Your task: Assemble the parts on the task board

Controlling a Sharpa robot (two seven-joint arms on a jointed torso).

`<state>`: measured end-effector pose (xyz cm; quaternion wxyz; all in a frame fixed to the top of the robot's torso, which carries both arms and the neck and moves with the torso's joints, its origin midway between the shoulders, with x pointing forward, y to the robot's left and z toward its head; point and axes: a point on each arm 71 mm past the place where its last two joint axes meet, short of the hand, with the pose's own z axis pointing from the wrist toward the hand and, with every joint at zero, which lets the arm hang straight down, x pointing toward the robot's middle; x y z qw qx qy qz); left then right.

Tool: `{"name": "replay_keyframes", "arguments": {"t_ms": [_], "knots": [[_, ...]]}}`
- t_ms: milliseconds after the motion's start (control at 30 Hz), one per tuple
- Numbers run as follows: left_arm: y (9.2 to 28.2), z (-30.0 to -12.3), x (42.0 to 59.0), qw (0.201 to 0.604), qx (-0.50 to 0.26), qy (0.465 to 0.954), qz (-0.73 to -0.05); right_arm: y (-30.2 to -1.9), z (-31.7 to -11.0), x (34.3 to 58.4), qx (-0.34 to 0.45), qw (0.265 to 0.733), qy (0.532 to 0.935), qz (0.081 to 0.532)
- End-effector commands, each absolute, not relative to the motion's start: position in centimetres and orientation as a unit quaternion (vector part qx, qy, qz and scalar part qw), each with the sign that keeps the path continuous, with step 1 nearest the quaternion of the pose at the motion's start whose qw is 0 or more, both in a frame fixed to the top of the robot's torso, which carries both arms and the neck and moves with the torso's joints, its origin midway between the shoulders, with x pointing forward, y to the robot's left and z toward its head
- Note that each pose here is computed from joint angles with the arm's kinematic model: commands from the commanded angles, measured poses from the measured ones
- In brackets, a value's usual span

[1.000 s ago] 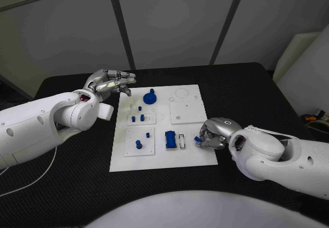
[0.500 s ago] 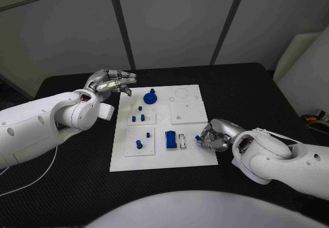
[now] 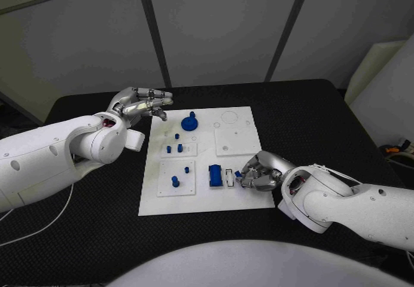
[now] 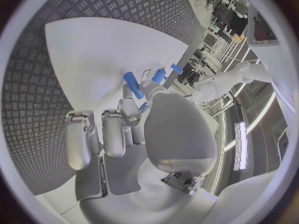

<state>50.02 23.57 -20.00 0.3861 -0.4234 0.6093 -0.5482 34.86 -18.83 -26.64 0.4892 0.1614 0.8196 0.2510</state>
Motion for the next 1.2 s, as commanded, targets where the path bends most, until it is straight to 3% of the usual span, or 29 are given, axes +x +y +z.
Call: {"name": "replay_keyframes", "arguments": {"t_ms": [33, 1200], "knots": [[23.4, -19.8, 50.0, 0.386, -0.421, 0.607, -0.553, -18.4, -26.9, 34.9, 0.178, 0.472, 0.822, 0.263], [23.5, -19.8, 49.9, 0.385, -0.421, 0.608, -0.553, -16.7, -27.7, 35.8, 0.174, 0.466, 0.828, 0.258]]}}
